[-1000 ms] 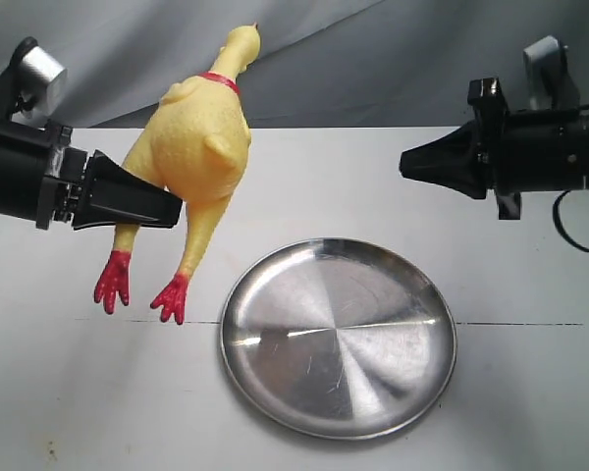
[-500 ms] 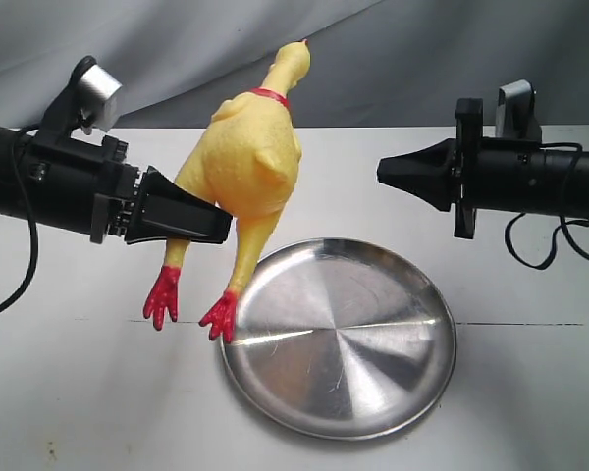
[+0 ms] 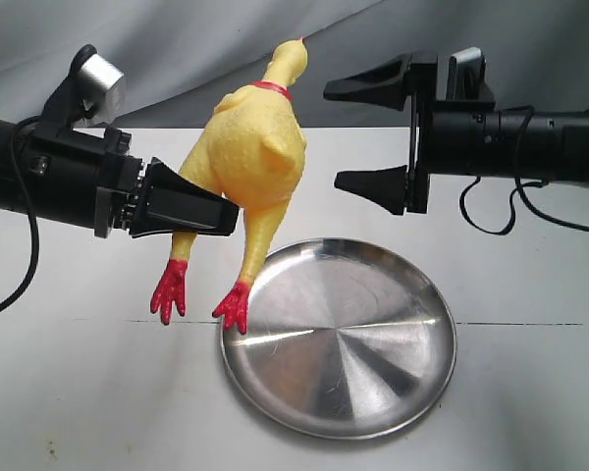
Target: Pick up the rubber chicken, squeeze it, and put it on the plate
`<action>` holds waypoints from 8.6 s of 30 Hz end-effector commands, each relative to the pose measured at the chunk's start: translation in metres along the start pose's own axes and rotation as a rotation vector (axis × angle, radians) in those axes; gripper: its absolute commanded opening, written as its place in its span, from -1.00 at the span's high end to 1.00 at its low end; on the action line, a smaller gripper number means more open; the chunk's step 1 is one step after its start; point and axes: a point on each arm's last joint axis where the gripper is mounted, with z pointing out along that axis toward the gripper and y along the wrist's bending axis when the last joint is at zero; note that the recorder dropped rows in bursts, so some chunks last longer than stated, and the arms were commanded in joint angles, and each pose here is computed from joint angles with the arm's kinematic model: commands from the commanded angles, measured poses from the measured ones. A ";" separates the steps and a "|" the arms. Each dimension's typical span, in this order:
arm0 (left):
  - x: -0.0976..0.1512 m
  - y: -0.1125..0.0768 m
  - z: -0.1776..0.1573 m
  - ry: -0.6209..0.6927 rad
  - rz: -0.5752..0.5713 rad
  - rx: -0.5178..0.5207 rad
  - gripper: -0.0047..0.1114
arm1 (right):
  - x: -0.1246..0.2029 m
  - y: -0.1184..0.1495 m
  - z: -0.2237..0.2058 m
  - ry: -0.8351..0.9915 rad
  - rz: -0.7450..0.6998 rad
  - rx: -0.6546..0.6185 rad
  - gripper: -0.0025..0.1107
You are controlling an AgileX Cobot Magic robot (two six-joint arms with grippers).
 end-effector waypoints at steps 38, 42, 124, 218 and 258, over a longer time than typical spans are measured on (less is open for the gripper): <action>-0.008 -0.009 -0.001 -0.071 -0.011 0.048 0.92 | 0.015 0.020 0.031 0.107 -0.013 -0.028 -0.90; -0.008 -0.009 -0.001 -0.071 -0.011 0.048 0.92 | 0.015 0.022 0.033 0.099 0.001 -0.042 -0.90; -0.009 -0.023 0.015 -0.077 0.029 0.111 0.92 | 0.022 0.050 0.059 0.200 -0.068 -0.045 -0.90; -0.002 -0.022 0.017 -0.009 0.050 0.087 0.92 | 0.025 0.042 0.055 0.250 0.003 0.054 -0.63; -0.003 -0.006 0.018 -0.019 0.037 -0.067 0.92 | -0.027 0.029 -0.052 0.082 -0.192 0.264 0.96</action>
